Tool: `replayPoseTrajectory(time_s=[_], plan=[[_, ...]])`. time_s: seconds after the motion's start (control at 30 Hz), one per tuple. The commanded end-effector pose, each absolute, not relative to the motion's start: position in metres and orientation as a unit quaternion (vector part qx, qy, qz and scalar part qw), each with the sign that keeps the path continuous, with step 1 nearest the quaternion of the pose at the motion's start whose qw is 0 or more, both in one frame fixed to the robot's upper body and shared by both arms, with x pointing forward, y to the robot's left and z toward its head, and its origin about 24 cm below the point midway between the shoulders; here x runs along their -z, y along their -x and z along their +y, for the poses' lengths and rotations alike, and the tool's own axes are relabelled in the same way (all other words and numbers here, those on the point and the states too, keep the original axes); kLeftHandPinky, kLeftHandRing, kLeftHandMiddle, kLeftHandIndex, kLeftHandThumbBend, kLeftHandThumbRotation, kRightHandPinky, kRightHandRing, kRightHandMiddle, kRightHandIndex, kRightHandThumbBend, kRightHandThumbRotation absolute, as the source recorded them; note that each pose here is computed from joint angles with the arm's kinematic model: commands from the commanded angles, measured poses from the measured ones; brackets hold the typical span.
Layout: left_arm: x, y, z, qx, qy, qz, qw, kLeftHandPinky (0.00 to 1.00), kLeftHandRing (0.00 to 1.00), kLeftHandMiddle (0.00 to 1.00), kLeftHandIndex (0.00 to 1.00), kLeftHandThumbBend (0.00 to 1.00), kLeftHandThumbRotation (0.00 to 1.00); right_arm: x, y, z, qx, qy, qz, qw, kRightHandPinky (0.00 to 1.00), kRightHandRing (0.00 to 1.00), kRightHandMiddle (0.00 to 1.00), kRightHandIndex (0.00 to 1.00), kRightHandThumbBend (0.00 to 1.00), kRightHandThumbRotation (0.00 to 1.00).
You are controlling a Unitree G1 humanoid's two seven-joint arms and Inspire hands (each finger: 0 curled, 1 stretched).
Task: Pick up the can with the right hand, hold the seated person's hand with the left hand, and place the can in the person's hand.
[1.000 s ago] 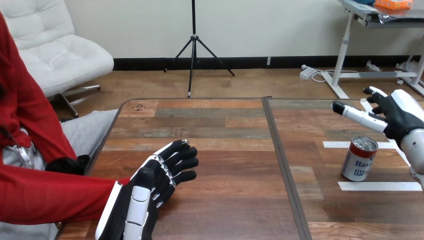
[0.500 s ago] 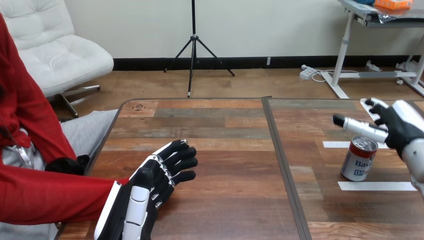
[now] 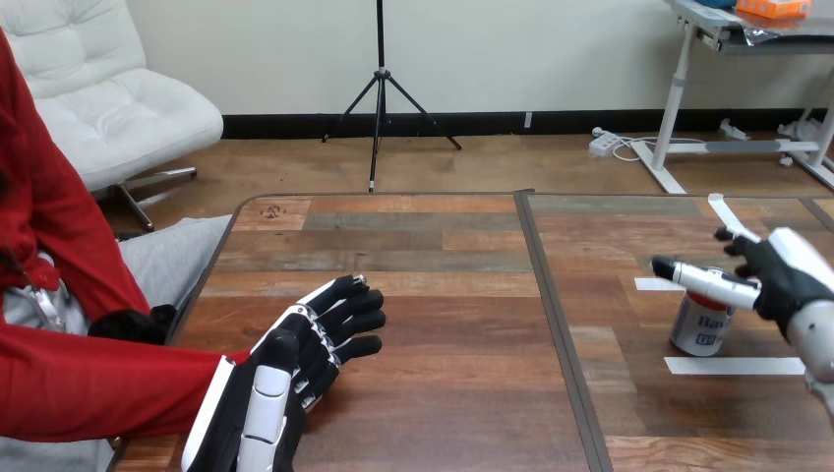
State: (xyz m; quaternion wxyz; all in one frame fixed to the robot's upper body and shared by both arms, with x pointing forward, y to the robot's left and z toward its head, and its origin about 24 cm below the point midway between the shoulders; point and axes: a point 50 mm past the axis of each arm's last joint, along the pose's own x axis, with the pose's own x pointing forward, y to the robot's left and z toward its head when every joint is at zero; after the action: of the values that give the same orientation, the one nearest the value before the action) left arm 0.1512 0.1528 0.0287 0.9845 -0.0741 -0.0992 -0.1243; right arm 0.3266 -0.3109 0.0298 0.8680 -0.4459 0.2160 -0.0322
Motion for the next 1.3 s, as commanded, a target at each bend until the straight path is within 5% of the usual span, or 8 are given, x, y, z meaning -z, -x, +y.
replayPoseTrajectory(time_s=[0.0, 0.83, 1.13, 1.27], plan=[[-0.0458, -0.1627, 0.1497, 0.128, 0.08, -0.148, 0.977, 0.75, 0.79, 0.79, 0.79, 0.65, 1.0, -0.0392, -0.3388, -0.2983, 0.027, 0.435, 0.192, 0.879, 0.76, 0.88, 0.93, 0.93, 0.97, 0.73], [-0.0465, -0.1634, 0.1508, 0.131, 0.086, -0.154, 0.976, 0.73, 0.78, 0.78, 0.79, 0.63, 1.0, -0.0327, -0.3348, -0.2998, 0.013, 0.436, 0.215, 0.874, 0.76, 0.88, 0.92, 0.91, 1.0, 0.63], [-0.0466, -0.1638, 0.1511, 0.132, 0.083, -0.154, 0.976, 0.73, 0.78, 0.78, 0.79, 0.62, 1.0, -0.0323, -0.3349, -0.3008, 0.026, 0.421, 0.223, 0.879, 0.62, 0.78, 0.84, 0.88, 1.0, 0.52], [-0.0466, -0.1639, 0.1511, 0.133, 0.082, -0.153, 0.976, 0.73, 0.78, 0.78, 0.79, 0.63, 1.0, -0.0323, -0.3349, -0.3008, 0.031, 0.423, 0.221, 0.878, 0.48, 0.63, 0.71, 0.86, 1.0, 0.45]])
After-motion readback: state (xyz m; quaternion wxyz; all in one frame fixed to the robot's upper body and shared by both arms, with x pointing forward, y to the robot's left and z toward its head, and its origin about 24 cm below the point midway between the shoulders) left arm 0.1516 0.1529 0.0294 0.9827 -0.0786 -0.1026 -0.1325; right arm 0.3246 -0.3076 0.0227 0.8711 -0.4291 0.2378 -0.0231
